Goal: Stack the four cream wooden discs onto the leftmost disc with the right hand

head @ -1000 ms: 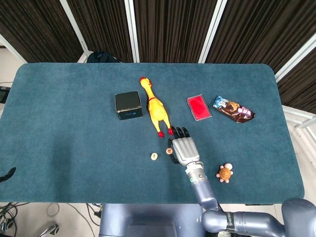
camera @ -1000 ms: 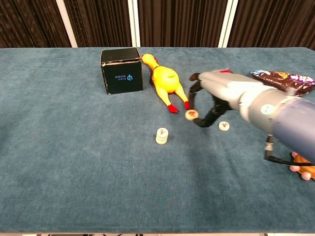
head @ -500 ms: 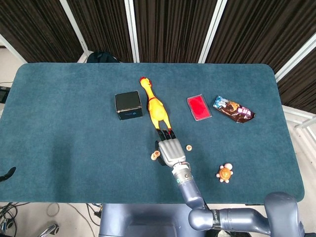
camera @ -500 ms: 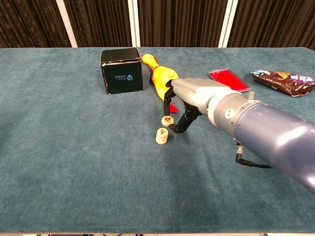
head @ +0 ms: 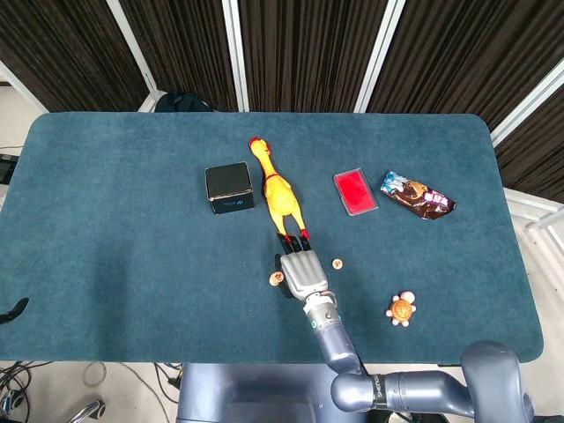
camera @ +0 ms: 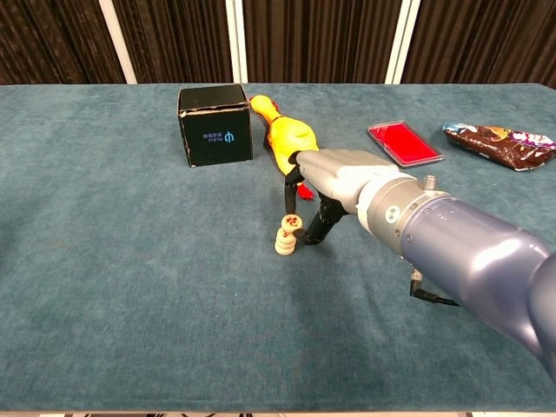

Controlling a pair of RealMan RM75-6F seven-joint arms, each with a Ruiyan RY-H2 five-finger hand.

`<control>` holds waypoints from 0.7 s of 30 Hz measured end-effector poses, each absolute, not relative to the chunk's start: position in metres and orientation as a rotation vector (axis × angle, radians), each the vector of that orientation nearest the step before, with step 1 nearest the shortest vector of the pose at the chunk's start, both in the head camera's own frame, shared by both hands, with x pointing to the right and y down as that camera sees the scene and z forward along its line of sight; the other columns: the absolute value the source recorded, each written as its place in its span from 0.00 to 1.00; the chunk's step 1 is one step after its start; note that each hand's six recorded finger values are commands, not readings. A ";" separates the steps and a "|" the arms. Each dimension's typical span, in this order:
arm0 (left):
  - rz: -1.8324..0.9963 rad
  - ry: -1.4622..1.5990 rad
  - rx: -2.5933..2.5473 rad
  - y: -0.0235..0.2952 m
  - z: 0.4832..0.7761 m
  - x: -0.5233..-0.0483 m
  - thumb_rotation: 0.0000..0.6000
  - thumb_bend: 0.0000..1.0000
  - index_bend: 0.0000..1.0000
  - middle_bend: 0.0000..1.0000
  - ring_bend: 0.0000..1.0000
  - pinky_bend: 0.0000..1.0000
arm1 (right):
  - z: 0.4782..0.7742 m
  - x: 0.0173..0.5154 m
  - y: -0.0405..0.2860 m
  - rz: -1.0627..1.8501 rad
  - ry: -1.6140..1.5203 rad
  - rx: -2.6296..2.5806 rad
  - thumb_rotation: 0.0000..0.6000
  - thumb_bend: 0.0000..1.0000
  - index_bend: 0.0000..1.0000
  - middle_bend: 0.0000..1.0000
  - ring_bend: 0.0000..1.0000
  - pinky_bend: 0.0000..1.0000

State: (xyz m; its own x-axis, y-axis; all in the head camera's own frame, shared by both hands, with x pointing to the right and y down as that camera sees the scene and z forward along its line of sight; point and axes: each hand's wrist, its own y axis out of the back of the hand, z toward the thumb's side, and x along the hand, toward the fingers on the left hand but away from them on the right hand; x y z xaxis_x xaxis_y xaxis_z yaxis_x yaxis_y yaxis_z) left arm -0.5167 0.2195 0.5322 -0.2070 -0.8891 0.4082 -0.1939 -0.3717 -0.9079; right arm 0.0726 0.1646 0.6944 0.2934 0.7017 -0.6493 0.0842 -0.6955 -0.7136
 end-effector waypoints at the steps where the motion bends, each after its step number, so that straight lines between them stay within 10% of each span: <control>1: -1.629 1.289 -1.501 0.219 0.532 -0.517 1.00 0.17 0.13 0.00 0.00 0.13 | 0.695 0.072 0.165 1.425 -0.697 -2.004 1.00 0.42 0.50 0.00 0.00 0.00; 21: -1.628 1.285 -1.499 0.219 0.532 -0.517 1.00 0.17 0.13 0.00 0.00 0.13 | 0.705 0.070 0.168 1.441 -0.680 -1.996 1.00 0.42 0.48 0.00 0.00 0.00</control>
